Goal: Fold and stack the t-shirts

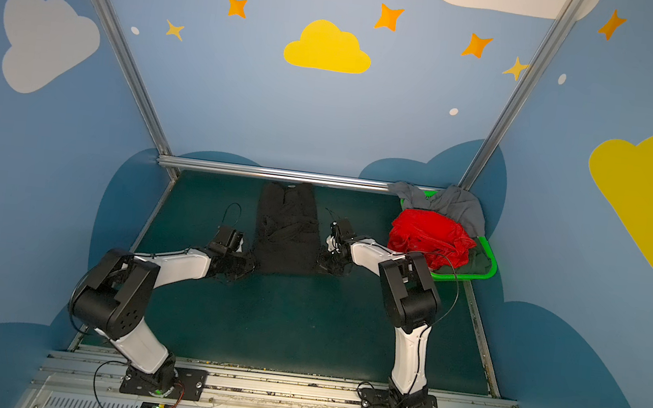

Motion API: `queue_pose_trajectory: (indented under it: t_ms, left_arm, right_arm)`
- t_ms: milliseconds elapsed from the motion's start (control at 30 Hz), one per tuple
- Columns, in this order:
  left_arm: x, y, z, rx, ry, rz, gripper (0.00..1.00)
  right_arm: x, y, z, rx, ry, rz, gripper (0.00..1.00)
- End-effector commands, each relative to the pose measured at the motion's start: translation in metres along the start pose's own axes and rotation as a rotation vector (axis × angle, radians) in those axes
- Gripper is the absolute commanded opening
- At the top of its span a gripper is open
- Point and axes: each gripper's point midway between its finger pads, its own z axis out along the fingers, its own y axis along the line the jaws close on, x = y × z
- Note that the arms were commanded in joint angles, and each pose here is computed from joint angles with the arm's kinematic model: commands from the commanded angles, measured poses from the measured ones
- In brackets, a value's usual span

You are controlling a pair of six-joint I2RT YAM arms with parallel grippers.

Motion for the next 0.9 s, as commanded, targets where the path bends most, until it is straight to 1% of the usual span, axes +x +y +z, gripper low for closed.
queue_pose_trajectory:
  t_ms: [0, 33, 67, 267, 400, 533, 667, 833, 867]
  left_arm:
    - [-0.005, -0.003, 0.001, -0.016, 0.015, 0.028, 0.11]
    - [-0.008, -0.007, -0.001, -0.012, 0.014, 0.039, 0.05]
    - [-0.011, -0.011, -0.003, -0.007, 0.009, 0.053, 0.03]
    - [-0.026, -0.033, -0.030, 0.031, -0.046, 0.116, 0.03]
    - [-0.028, -0.043, -0.051, 0.066, -0.085, 0.129, 0.03]
    - [-0.023, -0.052, -0.072, 0.110, -0.105, 0.138, 0.03]
    - [-0.013, -0.059, -0.090, 0.122, -0.125, 0.155, 0.03]
    - [-0.002, -0.064, -0.103, 0.141, -0.134, 0.170, 0.03]
    - [-0.003, -0.062, -0.104, 0.122, -0.152, 0.170, 0.03]
  right_arm:
    - [-0.005, 0.003, -0.001, 0.016, 0.002, -0.018, 0.02]
    - [-0.006, 0.004, -0.003, 0.016, -0.002, -0.022, 0.00]
    - [-0.007, 0.007, -0.006, 0.013, -0.008, -0.028, 0.00]
    - [-0.009, 0.022, -0.033, 0.004, -0.054, -0.070, 0.00]
    - [-0.008, 0.033, -0.055, -0.008, -0.084, -0.093, 0.00]
    - [-0.005, 0.046, -0.079, -0.024, -0.123, -0.122, 0.00]
    - [0.002, 0.055, -0.098, -0.043, -0.137, -0.123, 0.00]
    - [0.014, 0.055, -0.105, -0.041, -0.149, -0.124, 0.00]
    - [0.017, 0.055, -0.105, -0.045, -0.147, -0.126, 0.00]
